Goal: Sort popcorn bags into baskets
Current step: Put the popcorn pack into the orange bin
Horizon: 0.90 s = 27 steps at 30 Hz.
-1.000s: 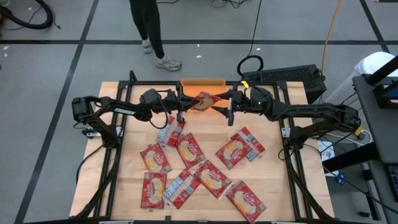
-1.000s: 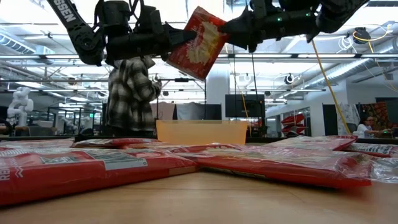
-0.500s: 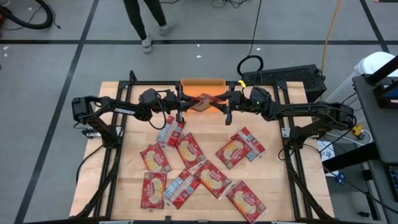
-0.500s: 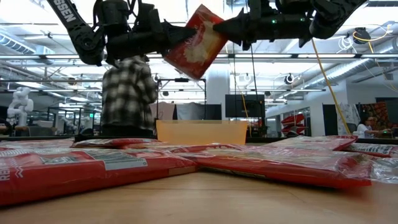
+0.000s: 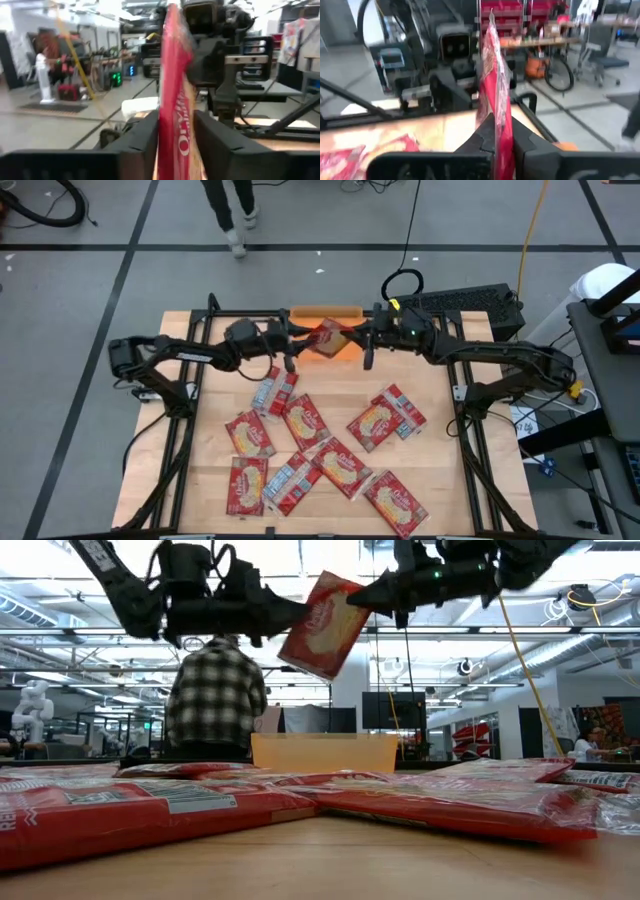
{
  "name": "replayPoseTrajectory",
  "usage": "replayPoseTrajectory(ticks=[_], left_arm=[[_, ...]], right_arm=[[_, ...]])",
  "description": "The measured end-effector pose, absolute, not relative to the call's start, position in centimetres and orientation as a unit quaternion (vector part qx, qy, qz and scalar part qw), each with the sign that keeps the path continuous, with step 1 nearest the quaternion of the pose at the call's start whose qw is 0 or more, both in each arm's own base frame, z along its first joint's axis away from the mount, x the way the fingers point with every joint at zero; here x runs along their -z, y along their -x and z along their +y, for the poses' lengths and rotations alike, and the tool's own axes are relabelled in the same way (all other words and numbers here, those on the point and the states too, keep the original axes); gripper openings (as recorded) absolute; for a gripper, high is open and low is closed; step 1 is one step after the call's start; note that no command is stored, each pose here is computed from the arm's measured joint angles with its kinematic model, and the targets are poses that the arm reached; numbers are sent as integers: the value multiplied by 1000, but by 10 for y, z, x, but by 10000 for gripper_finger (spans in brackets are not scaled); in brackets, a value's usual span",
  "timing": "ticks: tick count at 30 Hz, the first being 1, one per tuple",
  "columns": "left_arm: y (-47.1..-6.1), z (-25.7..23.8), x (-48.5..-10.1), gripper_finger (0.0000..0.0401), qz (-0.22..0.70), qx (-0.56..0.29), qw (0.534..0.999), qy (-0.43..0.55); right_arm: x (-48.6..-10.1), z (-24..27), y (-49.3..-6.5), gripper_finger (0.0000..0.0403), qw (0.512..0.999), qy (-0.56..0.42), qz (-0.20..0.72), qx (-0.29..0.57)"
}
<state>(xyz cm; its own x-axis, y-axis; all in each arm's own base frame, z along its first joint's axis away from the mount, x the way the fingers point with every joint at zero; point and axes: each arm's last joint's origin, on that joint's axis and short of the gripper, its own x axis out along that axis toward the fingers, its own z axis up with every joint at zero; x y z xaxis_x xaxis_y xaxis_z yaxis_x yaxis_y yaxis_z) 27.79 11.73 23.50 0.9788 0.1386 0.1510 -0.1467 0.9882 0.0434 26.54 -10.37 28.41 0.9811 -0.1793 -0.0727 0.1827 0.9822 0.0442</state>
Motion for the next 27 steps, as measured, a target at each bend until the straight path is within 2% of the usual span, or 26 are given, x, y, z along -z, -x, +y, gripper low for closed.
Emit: replayPoseTrajectory(ticks=[4,8,11,16,27], left_arm=[[-259,124,-248,205,-24,-109,994,2],[-244,123,-255,238,17,-128,991,30],[-240,117,-254,242,44,-124,990,53],[-246,102,-253,243,57,-96,992,56],[-256,71,-250,244,74,-84,993,31]], right_arm=[[-305,-112,-267,2,988,-11,121,98],[-325,-133,-266,1,979,15,168,118],[-336,-156,-265,1,979,20,172,111],[-332,-199,-272,1,977,-24,203,65],[-278,-268,-285,1,958,-103,268,15]])
